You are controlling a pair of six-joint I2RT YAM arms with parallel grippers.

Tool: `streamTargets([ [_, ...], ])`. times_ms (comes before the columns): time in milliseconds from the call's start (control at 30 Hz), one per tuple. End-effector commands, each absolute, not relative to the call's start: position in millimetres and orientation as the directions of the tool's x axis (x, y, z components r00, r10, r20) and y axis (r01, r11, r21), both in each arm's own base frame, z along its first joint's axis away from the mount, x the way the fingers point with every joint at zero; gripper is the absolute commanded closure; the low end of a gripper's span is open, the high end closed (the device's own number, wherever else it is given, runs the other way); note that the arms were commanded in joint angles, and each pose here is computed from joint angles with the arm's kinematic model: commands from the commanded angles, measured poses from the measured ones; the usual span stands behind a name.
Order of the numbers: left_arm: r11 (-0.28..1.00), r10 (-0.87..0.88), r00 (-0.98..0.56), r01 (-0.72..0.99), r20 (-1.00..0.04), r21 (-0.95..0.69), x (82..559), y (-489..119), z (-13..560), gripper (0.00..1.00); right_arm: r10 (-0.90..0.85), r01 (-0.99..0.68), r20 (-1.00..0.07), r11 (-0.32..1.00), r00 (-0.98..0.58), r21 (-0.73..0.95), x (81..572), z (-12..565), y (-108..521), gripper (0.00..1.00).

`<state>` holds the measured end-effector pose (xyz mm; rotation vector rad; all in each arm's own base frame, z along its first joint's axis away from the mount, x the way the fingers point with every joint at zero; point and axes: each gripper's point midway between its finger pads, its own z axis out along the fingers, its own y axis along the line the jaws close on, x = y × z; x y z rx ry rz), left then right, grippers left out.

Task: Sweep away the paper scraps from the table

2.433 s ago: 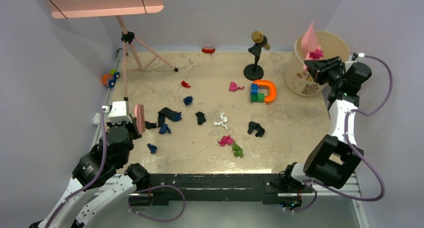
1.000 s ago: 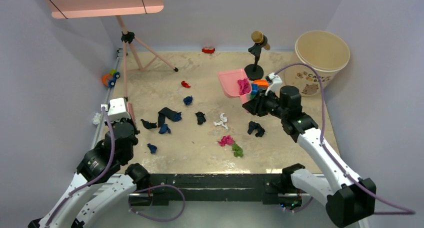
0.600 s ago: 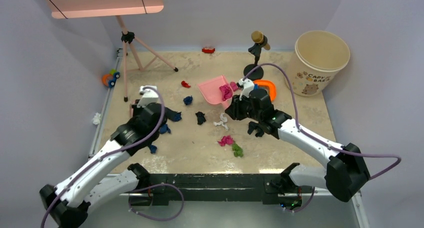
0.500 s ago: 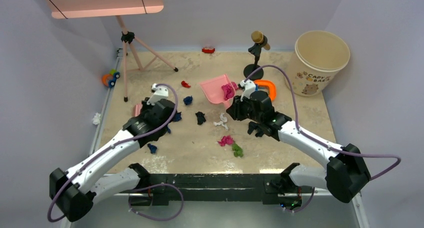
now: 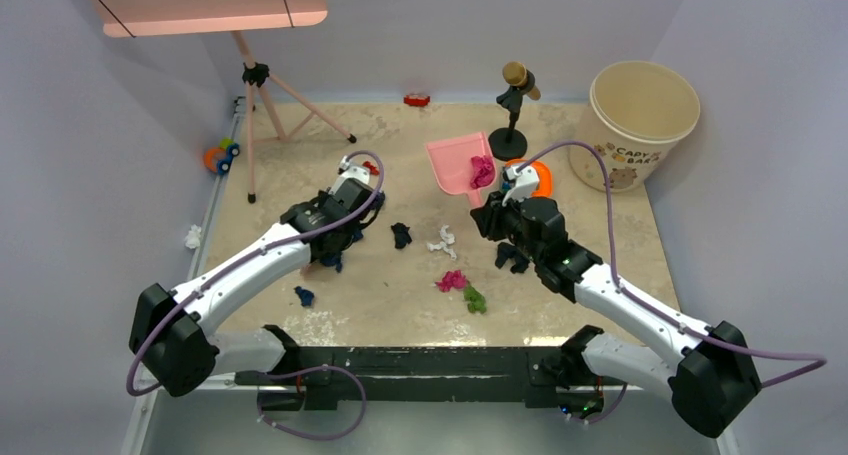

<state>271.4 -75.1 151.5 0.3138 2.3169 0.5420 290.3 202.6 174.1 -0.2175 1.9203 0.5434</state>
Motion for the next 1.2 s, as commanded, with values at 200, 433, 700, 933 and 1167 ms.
streamTargets([
  [200, 0.997, 0.073, -0.54, 0.021, -0.838, 0.074, 247, -89, 245, 1.0, 0.149, -0.355, -0.927, 0.893, -0.344, 0.276, 302, 190, 199, 1.0],
  [433, 0.791, 0.137, -0.709, -0.342, -0.692, 0.507, 205, 10, 265, 1.0, 0.148, -0.346, -0.927, 0.898, -0.344, 0.272, 303, 189, 197, 1.0],
  [700, 0.662, 0.033, -0.839, -0.389, -0.543, 0.64, 198, 2, 228, 1.0, 0.155, -0.333, -0.929, 0.903, -0.336, 0.271, 302, 190, 193, 1.0],
  [933, 0.681, -0.103, -0.836, -0.454, -0.539, 0.575, 211, -28, 175, 1.0, 0.162, -0.326, -0.931, 0.905, -0.328, 0.272, 301, 192, 190, 1.0],
  [1167, 0.821, -0.237, -0.785, -0.477, -0.572, 0.315, 234, -78, 140, 1.0, 0.171, -0.321, -0.933, 0.906, -0.317, 0.275, 300, 194, 188, 1.0],
])
